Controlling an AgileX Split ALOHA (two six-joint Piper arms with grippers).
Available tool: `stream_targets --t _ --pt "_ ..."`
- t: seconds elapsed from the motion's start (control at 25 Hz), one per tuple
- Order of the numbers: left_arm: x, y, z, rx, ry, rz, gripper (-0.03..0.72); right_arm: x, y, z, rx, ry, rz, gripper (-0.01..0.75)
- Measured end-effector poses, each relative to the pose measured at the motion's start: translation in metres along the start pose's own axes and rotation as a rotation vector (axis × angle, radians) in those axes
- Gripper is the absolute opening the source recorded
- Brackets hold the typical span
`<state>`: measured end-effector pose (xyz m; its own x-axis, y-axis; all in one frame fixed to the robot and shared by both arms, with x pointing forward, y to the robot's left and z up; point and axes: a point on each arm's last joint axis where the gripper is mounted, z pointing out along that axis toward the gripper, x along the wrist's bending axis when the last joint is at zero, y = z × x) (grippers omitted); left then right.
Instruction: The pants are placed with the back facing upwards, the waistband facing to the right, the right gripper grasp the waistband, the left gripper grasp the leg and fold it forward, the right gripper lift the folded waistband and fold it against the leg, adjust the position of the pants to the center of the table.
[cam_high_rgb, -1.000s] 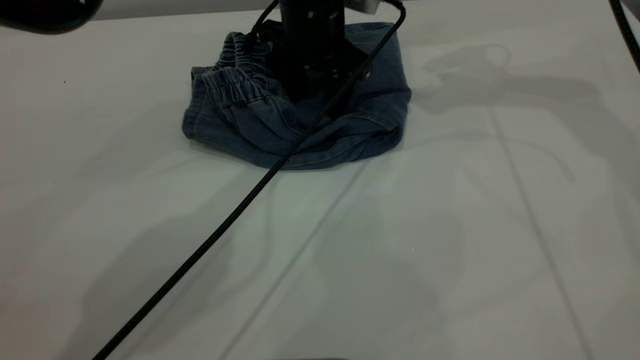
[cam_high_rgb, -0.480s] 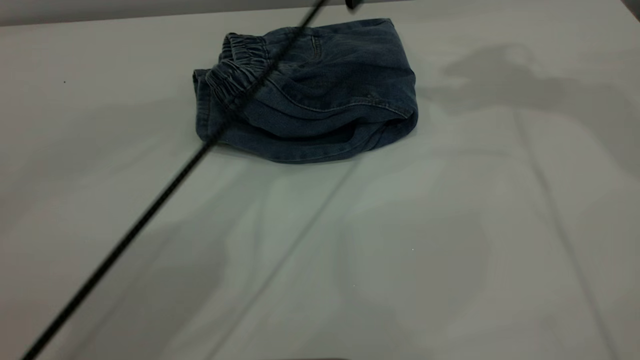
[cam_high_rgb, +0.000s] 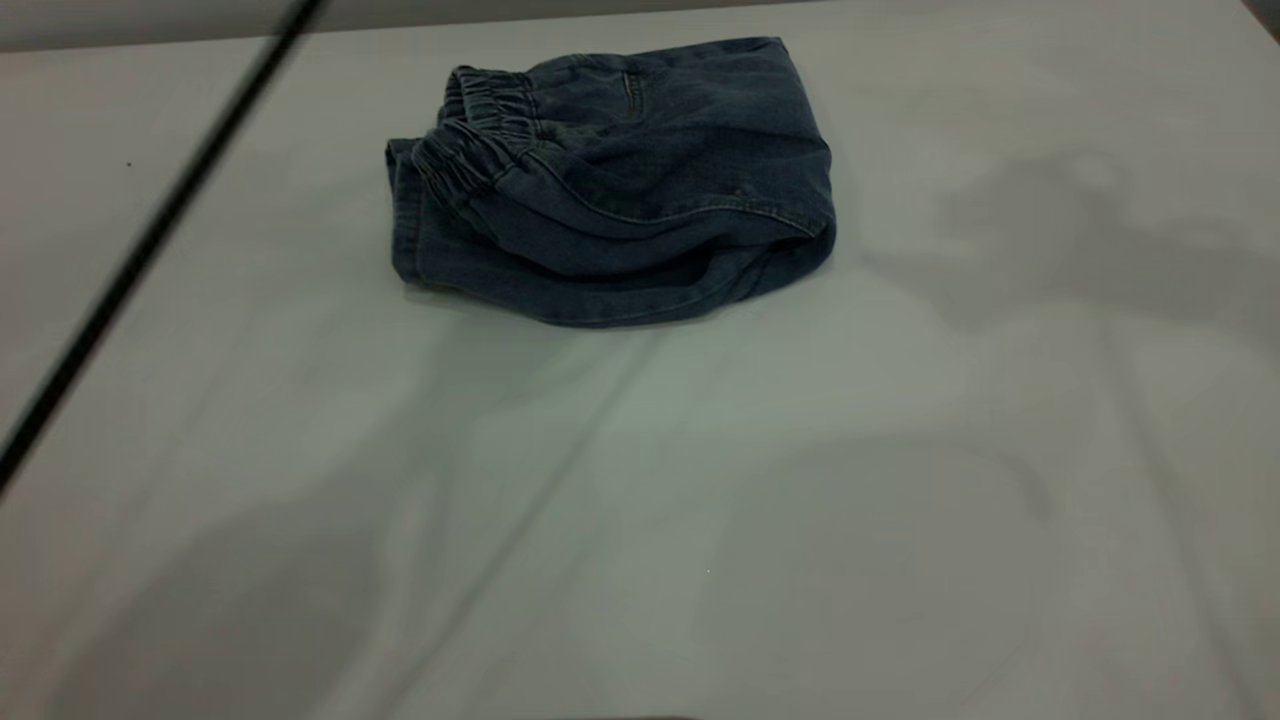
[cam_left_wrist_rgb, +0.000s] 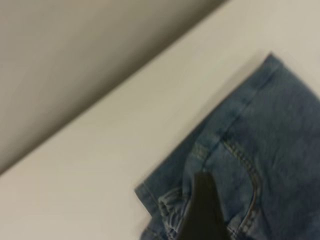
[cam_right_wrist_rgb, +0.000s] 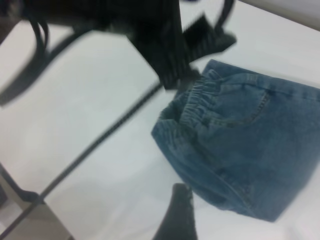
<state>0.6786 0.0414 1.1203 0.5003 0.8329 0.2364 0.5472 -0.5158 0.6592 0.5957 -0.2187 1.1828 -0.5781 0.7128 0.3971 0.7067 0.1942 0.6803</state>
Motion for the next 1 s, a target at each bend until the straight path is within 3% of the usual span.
stream_targets --t 0.2,0.48,0.76,1.0 --pt "0.013 0.006 -0.06 -0.052 0.007 -0.024 0.517 0.028 -0.002 -0.037 -0.042 -0.059 0.0 0.586" --pt "0.021 -0.024 -0.125 0.003 0.0 -0.067 0.517 0.066 -0.016 -0.088 -0.113 -0.162 0.004 0.586" --pt "0.024 -0.08 -0.19 0.047 -0.032 -0.077 0.517 0.096 -0.069 -0.113 -0.104 -0.187 0.038 0.586" --pt "0.023 -0.137 -0.251 0.013 -0.078 -0.105 0.517 0.12 -0.133 -0.13 -0.101 -0.221 0.03 0.586"
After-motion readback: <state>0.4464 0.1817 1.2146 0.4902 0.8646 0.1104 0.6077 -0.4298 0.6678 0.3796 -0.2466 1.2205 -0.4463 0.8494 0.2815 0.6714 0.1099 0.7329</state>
